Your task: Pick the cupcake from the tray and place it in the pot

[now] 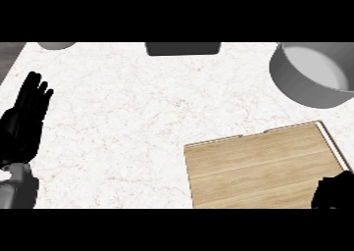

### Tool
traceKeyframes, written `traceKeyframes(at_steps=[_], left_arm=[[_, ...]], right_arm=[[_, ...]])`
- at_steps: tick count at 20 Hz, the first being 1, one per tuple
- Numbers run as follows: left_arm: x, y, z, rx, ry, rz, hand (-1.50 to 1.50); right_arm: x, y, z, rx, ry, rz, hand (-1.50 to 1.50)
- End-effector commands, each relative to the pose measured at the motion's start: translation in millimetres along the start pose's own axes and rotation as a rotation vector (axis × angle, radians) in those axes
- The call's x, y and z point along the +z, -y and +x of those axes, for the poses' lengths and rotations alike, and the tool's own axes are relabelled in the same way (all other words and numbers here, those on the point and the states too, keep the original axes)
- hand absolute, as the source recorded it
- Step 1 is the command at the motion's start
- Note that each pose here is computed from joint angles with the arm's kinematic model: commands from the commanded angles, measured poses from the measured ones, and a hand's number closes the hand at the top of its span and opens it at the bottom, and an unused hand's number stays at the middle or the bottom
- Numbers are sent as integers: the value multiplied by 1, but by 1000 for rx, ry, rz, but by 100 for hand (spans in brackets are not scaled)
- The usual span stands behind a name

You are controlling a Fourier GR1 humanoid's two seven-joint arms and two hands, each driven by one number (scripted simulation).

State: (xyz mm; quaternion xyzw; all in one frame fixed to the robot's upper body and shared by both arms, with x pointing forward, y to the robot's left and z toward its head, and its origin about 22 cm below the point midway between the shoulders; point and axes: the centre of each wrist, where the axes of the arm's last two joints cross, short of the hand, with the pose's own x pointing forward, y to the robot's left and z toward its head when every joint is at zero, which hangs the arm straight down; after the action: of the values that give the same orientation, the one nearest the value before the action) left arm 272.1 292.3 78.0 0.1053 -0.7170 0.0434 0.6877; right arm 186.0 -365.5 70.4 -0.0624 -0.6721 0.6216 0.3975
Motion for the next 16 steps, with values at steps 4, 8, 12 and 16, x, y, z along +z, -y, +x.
traceKeyframes(at_steps=[4, 8, 12, 16], left_arm=[[-9, 0, 9, 17, 1, -9, 0], [-4, 2, -2, 3, -14, -24, 0], [-2, 8, 2, 2, -6, -47, 0], [-2, 12, 12, 4, -5, -62, 0]], right_arm=[[44, 47, -1, -72, -9, -444, 150], [47, 80, -1, -138, -50, -579, 150], [63, 121, -20, -123, -118, -631, 150], [48, 154, -41, -182, -170, -638, 150]])
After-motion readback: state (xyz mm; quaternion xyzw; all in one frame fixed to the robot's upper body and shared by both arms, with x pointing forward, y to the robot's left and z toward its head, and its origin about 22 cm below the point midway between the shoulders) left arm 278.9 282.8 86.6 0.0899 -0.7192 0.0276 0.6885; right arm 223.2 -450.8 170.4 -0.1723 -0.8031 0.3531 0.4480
